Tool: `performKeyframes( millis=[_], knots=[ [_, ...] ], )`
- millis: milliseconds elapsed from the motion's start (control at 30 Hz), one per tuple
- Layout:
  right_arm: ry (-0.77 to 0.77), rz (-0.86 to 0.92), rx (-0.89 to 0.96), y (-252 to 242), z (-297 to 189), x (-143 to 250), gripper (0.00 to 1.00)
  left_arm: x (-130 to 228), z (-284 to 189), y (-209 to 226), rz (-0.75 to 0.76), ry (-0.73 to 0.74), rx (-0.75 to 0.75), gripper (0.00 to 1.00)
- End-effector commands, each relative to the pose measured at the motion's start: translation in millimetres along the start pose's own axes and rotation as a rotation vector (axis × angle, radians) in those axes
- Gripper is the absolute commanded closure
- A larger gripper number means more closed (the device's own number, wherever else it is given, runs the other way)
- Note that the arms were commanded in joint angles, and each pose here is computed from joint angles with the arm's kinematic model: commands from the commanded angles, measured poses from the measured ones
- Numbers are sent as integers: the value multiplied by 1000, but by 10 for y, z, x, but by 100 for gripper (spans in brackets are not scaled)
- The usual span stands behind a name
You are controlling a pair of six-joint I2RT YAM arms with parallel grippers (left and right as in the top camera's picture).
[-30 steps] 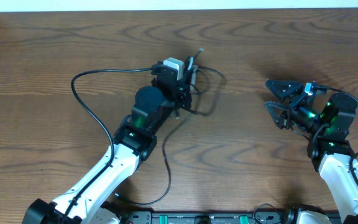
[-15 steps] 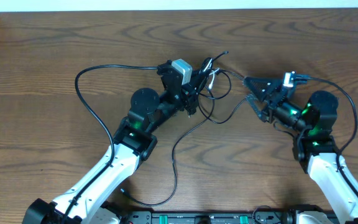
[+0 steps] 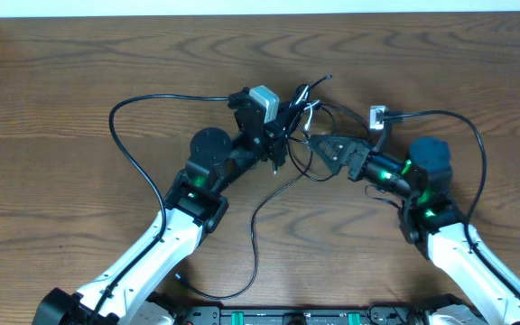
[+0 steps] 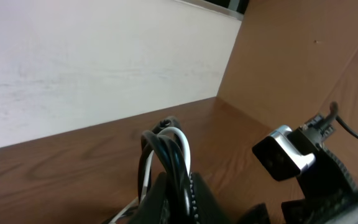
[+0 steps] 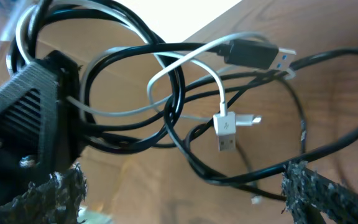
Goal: Untangle cables
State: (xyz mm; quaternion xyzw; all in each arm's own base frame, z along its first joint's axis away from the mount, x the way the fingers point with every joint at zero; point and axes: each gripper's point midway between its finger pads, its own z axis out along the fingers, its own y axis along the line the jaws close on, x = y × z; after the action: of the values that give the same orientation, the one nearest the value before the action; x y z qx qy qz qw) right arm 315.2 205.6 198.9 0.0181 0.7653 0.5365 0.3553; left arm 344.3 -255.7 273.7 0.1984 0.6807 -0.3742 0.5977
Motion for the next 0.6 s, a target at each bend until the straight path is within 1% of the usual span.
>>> performKeyframes(
  millis=[0, 100, 200, 333, 433, 567],
  knots=[
    [-47, -130, 48, 16, 81, 11, 1, -123, 11, -59, -58, -25, 25, 92],
    [-46, -158, 56, 40, 120, 61, 1, -113, 18, -99, -102, -21, 37, 93],
    [-41, -179, 59, 40, 126, 79, 1, -85, 37, -200, -102, -14, 60, 92],
    [-41, -164, 95, -40, 122, 90, 1, -46, 58, -338, -102, -3, 92, 92],
    [-44, -145, 152, -161, 107, 98, 1, -42, 60, -348, -102, -2, 95, 93],
    [-26, -130, 172, -214, 101, 144, 1, -12, 64, -378, -105, 10, 101, 93]
  ],
)
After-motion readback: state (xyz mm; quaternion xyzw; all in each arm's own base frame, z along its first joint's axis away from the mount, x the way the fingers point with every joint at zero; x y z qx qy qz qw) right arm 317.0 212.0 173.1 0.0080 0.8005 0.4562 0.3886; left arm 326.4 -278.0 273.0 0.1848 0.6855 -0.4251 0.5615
